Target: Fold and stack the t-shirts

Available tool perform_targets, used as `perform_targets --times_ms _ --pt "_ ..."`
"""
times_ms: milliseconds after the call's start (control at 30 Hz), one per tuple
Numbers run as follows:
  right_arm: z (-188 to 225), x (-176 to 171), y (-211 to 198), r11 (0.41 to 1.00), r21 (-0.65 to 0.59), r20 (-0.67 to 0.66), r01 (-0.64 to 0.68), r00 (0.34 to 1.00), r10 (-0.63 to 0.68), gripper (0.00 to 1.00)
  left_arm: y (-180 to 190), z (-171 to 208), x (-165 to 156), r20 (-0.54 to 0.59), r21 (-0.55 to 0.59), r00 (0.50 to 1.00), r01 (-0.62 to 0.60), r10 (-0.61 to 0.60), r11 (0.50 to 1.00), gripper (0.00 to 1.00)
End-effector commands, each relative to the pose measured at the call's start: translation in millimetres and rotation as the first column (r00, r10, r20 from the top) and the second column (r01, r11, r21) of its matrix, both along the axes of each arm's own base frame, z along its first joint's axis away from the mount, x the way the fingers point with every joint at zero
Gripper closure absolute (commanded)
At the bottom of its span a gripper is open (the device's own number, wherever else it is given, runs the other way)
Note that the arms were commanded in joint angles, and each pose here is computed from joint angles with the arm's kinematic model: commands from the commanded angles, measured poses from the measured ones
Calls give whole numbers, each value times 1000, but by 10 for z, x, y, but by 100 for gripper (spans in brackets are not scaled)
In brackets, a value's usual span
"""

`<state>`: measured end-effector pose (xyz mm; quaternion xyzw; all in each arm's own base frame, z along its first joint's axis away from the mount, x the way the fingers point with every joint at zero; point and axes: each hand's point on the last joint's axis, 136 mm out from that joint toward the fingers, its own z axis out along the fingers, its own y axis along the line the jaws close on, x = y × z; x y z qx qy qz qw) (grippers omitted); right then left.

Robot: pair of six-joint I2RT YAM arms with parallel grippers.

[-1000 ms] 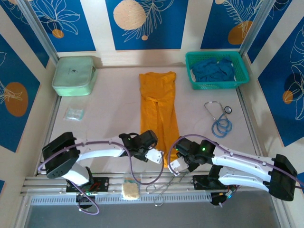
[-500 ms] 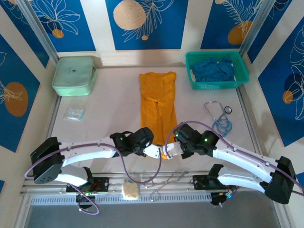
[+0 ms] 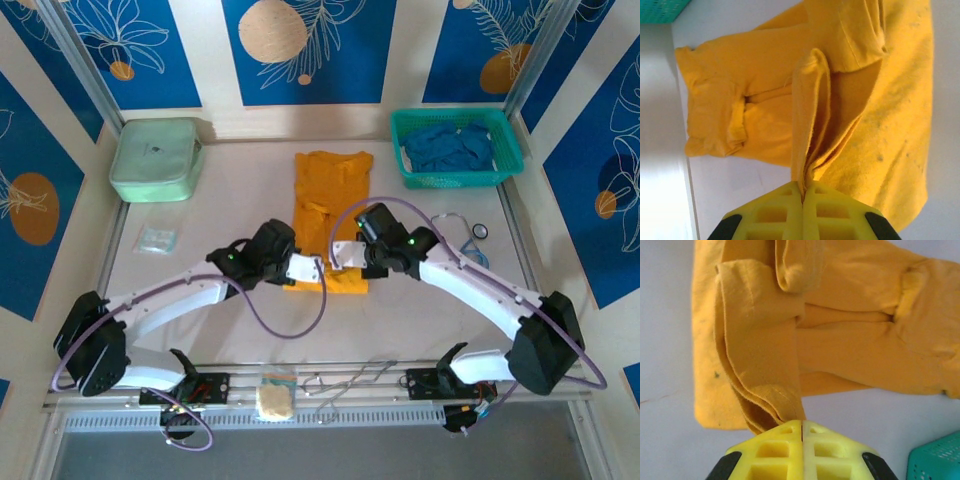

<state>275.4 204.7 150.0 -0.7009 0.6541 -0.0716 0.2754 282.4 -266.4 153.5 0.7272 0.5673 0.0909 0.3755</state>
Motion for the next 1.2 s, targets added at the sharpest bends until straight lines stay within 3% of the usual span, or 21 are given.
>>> perform_targets --times_ms 0,500,767,933,967,1067,1167 --pt "203 335 97 994 88 45 61 997 -66 100 -180 187 239 18 -81 999 46 -45 996 100" --pt "-48 1660 -94 921 168 12 352 933 -359 100 -172 -52 1583 11 -109 997 -70 72 992 100" --pt "-401 2100 -186 875 151 -23 459 887 -461 100 -143 -502 2007 -21 -69 993 -118 117 991 100" --pt "-574 2239 -227 842 151 -41 518 854 -518 100 -147 -558 2173 24 -91 990 -138 141 986 100" --pt "-608 2261 -237 835 149 -44 530 847 -530 100 -159 -548 2193 33 -97 989 -137 141 986 98" --pt "-631 2360 -266 803 164 -34 573 816 -576 96 -177 -501 2259 61 -121 986 -146 155 982 48" --pt "-558 2474 -339 754 198 -18 626 771 -636 79 -155 -412 2347 98 -148 975 -182 198 972 31"
